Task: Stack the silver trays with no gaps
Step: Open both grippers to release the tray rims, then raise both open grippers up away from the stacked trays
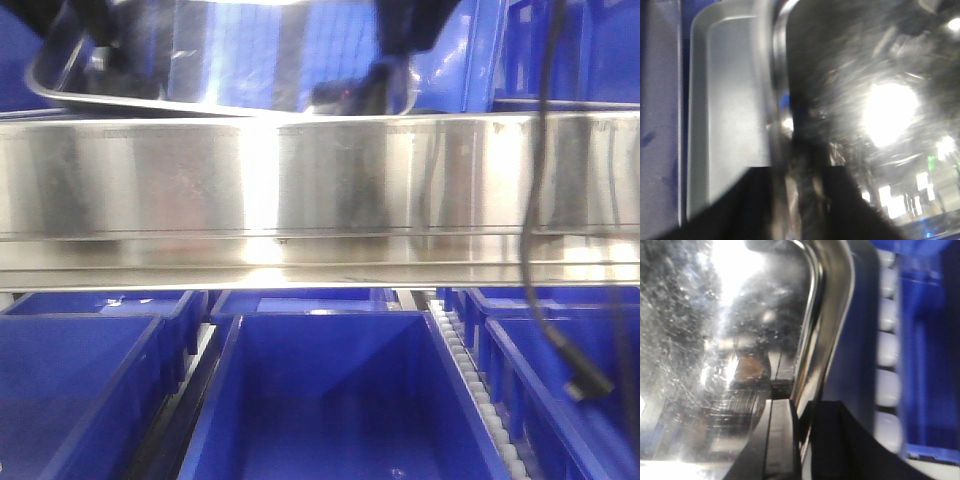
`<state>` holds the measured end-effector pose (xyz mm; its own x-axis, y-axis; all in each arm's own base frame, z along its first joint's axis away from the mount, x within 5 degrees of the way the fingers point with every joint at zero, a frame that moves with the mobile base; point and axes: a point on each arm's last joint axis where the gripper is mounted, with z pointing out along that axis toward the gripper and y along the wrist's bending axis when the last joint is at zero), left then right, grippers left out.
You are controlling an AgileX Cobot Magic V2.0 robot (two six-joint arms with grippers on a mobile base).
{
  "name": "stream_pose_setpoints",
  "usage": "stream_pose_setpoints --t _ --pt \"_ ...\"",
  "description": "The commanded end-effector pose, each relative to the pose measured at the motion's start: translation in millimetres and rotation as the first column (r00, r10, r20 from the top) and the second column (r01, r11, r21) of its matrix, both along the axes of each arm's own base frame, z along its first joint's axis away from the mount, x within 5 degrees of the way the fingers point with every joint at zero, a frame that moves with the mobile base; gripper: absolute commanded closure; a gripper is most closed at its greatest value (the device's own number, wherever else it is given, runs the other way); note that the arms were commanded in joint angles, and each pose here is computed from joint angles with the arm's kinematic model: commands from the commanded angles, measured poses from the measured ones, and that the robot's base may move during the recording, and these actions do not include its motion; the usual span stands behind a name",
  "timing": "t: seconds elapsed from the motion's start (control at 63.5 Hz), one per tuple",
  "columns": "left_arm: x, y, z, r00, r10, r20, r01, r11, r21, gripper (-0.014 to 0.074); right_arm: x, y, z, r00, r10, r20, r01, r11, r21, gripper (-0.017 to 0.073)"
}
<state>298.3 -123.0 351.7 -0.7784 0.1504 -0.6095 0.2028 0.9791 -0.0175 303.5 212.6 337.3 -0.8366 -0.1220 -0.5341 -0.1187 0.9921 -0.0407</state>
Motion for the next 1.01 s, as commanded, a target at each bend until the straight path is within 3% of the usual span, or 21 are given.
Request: stream_pose_setpoints --t 0.0,0.11,0.299,0.378,0.709,0.819,0.96,0.992 --pt "-0.5 -7.5 9.5 0.998 -0.026 0.06 0.029 0.998 -0.05 0.0259 -0.9 8.0 -1.1 0.998 0.057 0.012 -0.057 0.998 0.003 0.0627" --pt "-0.7 -7.3 9.2 0.998 -0.027 0.056 0.03 0.998 -0.047 0.0218 0.4 9.7 -0.1 0.997 0.065 0.031 -0.066 0.998 0.017 0.0602" --pt "-0.7 -7.2 9.2 0.998 -0.03 0.058 0.033 0.999 -0.043 0.0225 1.1 10.5 0.5 0.997 0.069 0.041 -0.07 0.997 0.025 0.0277" --pt "-0.4 -6.6 9.3 0.998 -0.031 0.062 0.033 0.999 -0.034 0.0225 0.7 10.0 0.1 0.997 0.067 0.035 -0.067 0.998 0.02 0.0229" --pt "-0.2 -6.3 9.4 0.997 -0.031 0.064 0.033 0.999 -0.029 0.023 0.8 10.1 0.2 0.997 0.067 0.036 -0.068 0.997 0.021 0.0331" --pt "-0.2 -6.3 9.4 0.997 -0.031 0.064 0.033 0.999 -0.029 0.0348 0.8 10.1 0.2 0.997 0.067 0.036 -0.068 0.997 0.021 0.0438" --pt "-1.5 -6.3 12.2 0.996 -0.034 0.077 0.036 0.999 -0.035 0.0632 0.0 9.4 1.7 0.997 0.067 0.038 -0.068 0.997 0.023 0.0642" --pt "-1.6 -6.4 13.2 0.996 -0.034 0.085 0.038 0.999 -0.038 0.0612 -0.5 9.0 2.8 0.997 0.067 0.041 -0.068 0.997 0.024 0.0652"
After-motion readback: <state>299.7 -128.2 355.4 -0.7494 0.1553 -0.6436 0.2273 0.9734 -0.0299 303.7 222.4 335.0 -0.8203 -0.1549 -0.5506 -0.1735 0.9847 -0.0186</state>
